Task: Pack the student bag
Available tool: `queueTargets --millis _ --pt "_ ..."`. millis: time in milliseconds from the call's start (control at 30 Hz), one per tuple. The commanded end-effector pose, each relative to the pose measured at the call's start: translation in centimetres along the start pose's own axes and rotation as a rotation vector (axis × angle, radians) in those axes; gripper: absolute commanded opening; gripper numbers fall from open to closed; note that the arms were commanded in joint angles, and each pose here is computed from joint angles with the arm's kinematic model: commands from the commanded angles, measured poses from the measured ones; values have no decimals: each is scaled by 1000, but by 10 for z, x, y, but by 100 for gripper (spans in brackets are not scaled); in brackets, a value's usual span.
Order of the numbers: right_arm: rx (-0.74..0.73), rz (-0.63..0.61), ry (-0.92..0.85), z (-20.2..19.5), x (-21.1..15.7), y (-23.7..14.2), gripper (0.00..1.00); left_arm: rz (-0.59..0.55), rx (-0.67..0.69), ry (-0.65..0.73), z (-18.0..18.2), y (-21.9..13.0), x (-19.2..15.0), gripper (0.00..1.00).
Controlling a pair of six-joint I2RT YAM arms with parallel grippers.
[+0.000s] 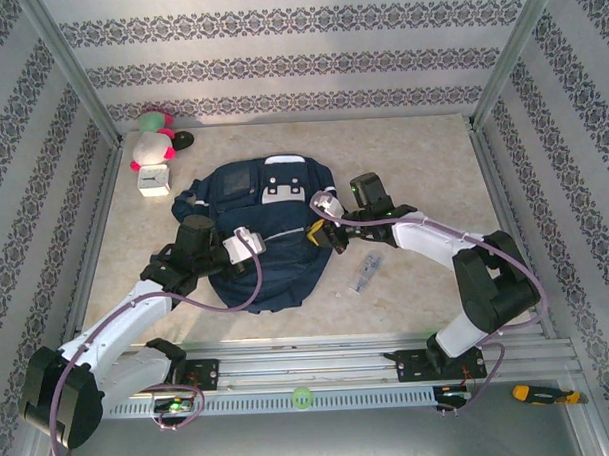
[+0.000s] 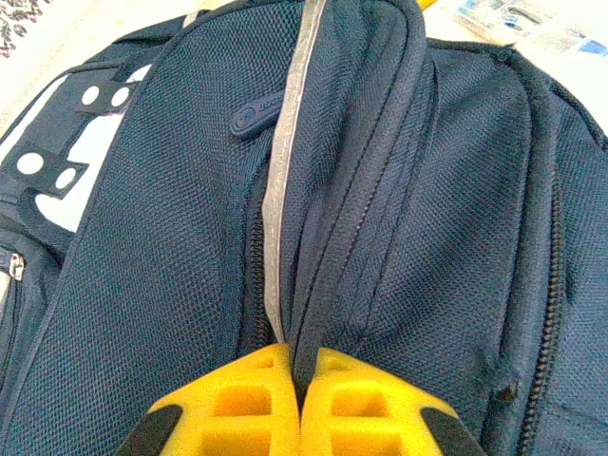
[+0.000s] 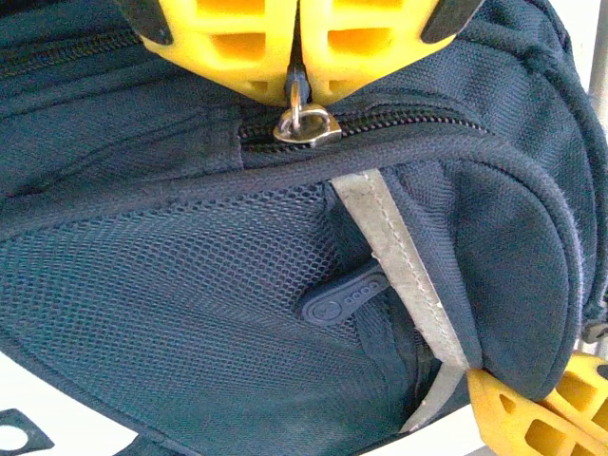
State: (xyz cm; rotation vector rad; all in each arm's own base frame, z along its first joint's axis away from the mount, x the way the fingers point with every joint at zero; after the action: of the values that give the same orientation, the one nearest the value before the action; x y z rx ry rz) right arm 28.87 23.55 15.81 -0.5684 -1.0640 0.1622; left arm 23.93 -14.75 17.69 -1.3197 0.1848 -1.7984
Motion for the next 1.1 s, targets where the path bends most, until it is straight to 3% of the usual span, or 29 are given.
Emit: queueTargets --millis 0,167,467,800,1067 --pt "-158 -38 -15 -11 13 -18 0 -45 68 22 16 -6 14 0" --pt "-352 -46 -14 -23 19 -38 0 -6 16 46 9 -3 8 0" --pt "-367 119 -105 -15 21 -28 0 13 -26 55 6 -2 7 1" --pt "-47 121 3 45 17 -20 0 50 56 -158 29 11 20 0" --pt "30 91 96 64 17 -19 0 -6 99 -215 41 12 38 0"
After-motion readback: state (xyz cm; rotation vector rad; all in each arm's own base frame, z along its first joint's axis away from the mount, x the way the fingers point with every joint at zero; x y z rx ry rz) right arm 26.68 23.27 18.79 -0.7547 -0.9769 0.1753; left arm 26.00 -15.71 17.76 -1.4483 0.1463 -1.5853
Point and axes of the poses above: each hand's point on the last joint's axis, 136 mm out from that joint toward the fingers, its own y axis out along the fingers, its own z axis along the line the jaws close on, x = y × z, the point moved 5 cm from there along -y, back along the fingers, and after that the axes turned 7 degrees about y, right-handed, at the moved point
